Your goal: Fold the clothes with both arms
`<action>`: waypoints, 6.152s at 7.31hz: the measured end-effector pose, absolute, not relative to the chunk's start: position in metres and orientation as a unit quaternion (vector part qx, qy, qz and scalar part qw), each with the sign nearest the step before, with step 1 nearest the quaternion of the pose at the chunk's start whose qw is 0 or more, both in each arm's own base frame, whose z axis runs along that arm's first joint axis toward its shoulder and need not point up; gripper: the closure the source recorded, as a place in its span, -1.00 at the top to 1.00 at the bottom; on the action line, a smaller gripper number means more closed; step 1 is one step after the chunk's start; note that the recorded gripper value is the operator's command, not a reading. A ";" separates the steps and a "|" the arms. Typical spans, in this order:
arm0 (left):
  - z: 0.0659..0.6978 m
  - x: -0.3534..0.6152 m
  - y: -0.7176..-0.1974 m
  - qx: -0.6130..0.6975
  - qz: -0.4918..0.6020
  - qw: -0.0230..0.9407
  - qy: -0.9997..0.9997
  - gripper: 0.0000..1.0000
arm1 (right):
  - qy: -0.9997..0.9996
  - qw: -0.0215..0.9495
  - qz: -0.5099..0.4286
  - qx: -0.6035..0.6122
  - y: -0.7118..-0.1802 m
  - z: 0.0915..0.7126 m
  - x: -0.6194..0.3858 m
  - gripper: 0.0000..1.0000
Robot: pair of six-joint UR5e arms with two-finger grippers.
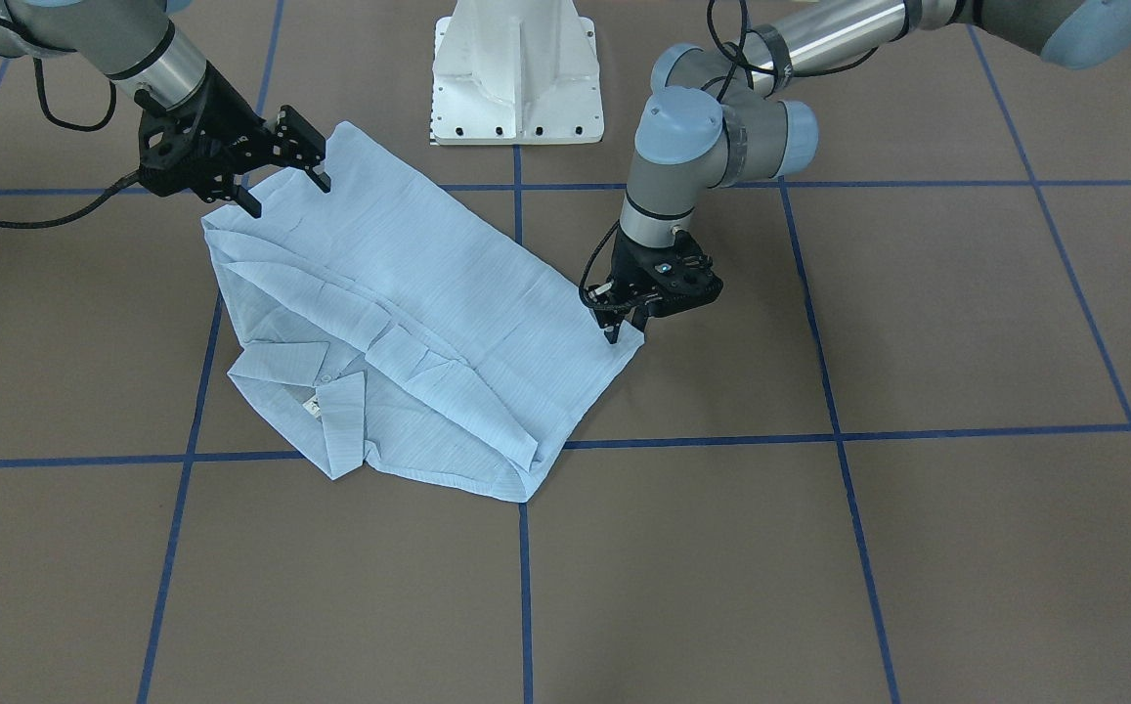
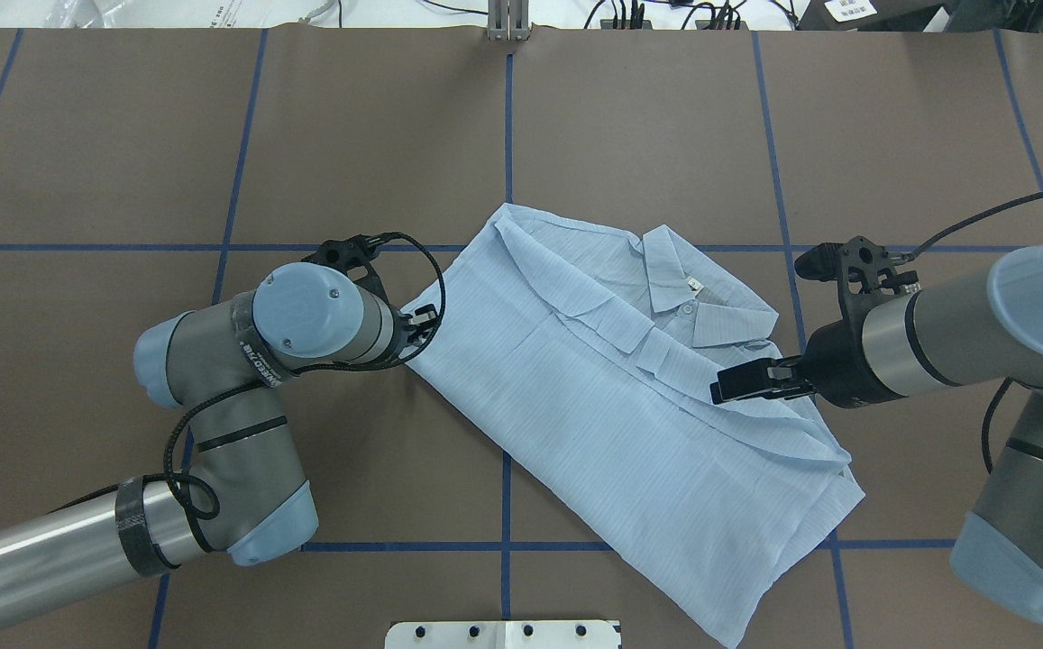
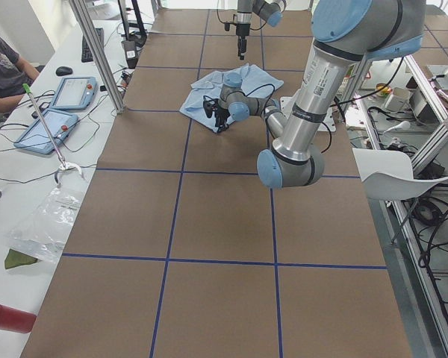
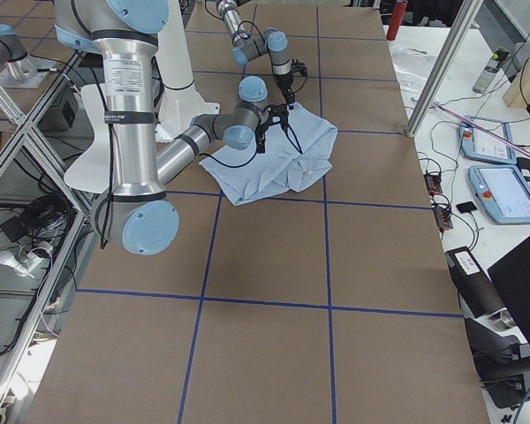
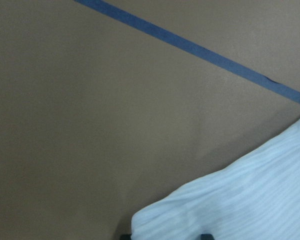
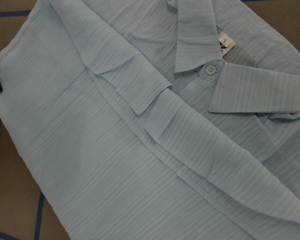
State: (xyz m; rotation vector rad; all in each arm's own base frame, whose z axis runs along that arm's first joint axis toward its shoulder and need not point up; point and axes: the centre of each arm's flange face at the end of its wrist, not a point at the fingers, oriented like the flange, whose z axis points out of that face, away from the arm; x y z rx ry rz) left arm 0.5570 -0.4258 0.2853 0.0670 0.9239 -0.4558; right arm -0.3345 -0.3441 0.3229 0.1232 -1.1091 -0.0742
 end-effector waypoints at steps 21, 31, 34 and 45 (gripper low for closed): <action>0.245 0.554 -0.701 0.257 -0.201 0.795 0.511 1.00 | -0.523 0.849 -0.019 0.069 -0.363 0.322 -0.331 1.00; 0.259 0.369 -0.499 0.132 -0.128 0.834 0.520 1.00 | -0.399 0.906 -0.076 0.120 -0.339 0.274 -0.510 1.00; 0.258 0.381 -0.477 0.117 -0.116 0.838 0.521 1.00 | -0.370 0.916 -0.100 0.117 -0.339 0.299 -0.532 1.00; 0.253 0.419 -0.452 0.086 -0.111 0.836 0.531 1.00 | -0.319 0.932 -0.127 0.114 -0.358 0.345 -0.503 1.00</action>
